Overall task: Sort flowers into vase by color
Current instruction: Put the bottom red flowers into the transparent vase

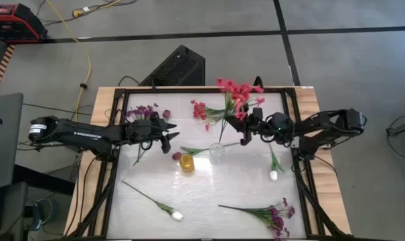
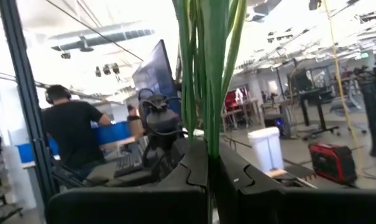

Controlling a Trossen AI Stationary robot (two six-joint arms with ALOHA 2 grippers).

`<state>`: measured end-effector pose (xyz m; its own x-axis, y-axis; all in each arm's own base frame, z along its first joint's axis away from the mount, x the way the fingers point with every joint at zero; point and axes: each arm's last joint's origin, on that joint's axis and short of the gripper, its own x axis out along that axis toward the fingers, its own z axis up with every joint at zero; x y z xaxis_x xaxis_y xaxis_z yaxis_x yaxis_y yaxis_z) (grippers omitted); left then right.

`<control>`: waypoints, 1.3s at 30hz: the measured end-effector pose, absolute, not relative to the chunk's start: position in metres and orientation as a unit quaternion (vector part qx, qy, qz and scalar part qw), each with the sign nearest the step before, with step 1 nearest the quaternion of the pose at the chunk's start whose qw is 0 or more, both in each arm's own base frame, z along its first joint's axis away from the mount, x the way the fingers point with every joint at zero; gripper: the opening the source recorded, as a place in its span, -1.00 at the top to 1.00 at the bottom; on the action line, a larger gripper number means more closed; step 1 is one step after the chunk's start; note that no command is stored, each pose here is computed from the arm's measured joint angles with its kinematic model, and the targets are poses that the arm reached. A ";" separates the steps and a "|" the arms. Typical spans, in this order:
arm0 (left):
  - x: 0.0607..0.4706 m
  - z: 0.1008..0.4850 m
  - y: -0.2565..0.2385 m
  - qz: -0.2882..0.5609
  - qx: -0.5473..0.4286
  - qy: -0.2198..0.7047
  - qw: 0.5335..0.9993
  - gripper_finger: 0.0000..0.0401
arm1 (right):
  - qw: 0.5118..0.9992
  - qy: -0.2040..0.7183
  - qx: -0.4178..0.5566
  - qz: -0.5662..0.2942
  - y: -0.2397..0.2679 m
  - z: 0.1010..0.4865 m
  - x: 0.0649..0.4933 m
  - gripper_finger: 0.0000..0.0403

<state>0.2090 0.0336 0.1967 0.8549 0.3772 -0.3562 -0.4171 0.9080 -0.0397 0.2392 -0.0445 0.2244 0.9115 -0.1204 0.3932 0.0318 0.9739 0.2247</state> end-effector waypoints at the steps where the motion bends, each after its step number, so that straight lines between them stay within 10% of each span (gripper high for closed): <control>1: 0.209 0.197 0.034 0.207 -0.059 0.170 0.962 0.17 | 0.971 -0.208 0.110 -0.036 -0.043 0.223 0.241 0.85; 23: 0.209 0.197 0.034 0.207 -0.058 0.169 0.962 0.17 | 0.983 -0.150 0.103 -0.009 -0.025 0.201 0.255 0.77; 39: 0.215 0.183 0.034 0.208 -0.050 0.205 0.955 0.17 | 0.985 0.031 0.161 0.049 -0.032 0.192 0.245 0.07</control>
